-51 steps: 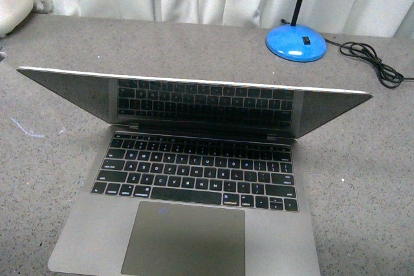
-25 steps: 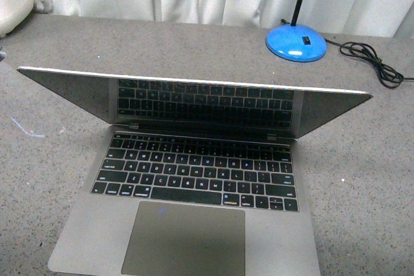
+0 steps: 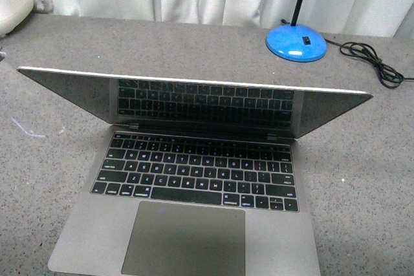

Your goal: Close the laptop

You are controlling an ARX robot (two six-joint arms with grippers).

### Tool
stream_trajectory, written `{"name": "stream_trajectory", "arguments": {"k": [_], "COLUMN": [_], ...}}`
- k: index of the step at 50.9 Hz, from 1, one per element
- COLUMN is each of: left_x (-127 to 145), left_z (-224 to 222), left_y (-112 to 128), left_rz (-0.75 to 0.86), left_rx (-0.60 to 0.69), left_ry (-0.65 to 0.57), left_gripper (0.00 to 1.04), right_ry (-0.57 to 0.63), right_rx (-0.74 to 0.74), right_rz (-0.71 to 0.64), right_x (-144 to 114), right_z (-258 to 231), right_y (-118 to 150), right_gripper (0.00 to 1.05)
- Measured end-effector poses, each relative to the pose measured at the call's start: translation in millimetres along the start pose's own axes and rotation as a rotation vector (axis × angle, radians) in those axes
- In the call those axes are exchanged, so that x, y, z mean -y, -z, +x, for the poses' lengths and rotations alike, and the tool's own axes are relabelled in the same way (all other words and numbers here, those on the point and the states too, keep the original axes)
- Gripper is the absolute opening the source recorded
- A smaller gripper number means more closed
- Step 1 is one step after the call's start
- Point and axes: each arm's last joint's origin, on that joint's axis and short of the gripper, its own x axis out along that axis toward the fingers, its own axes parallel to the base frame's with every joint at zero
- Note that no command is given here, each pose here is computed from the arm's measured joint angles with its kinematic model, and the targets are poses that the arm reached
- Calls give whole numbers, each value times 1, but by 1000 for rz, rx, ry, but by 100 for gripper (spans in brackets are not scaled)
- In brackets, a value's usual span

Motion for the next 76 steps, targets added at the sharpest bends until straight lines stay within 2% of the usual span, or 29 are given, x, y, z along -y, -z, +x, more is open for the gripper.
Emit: {"name": "stream_trajectory", "arguments": {"k": [1,3,9,12,19,23,25,30,31,34,40,46,57,61,65,76], "left_x": [0,0,0,0,0,0,0,0,0,0,-1,-3,7,12,18,34], "left_z": [0,0,0,0,0,0,0,0,0,5,20,52,109,127,152,195], "left_y": [0,0,0,0,0,0,0,0,0,2,-4,-22,-28,-28,-29,-34], "left_rz": [0,0,0,0,0,-2,0,0,-5,-62,-94,-134,-133,-119,-142,-165], "left_rx": [0,0,0,0,0,0,0,0,-5,-113,-153,-139,-283,-330,-387,-412], "left_ry": [0,0,0,0,0,0,0,0,-9,-175,-241,-205,-153,-140,-71,4], "left_gripper": [93,82,64,49,23,4,4,4,4,4,4,4,4,4,4,4], "right_ry": [0,0,0,0,0,0,0,3,20,15,-11,-67,-137,-150,-174,-204], "right_rx": [0,0,0,0,0,0,0,-8,-53,-127,-139,-240,-359,-374,-381,-430], "right_rz": [0,0,0,0,0,0,-3,-1,5,21,30,53,88,89,98,123], "right_x": [0,0,0,0,0,0,0,0,1,1,1,-1,-6,-9,-13,-24], "right_z": [0,0,0,0,0,0,0,0,1,7,21,51,105,120,141,174], "right_y": [0,0,0,0,0,0,0,1,2,-1,-18,-36,-56,-60,-64,-61], "right_gripper": [94,84,67,53,26,7,1,1,1,1,1,1,1,1,1,1]}}
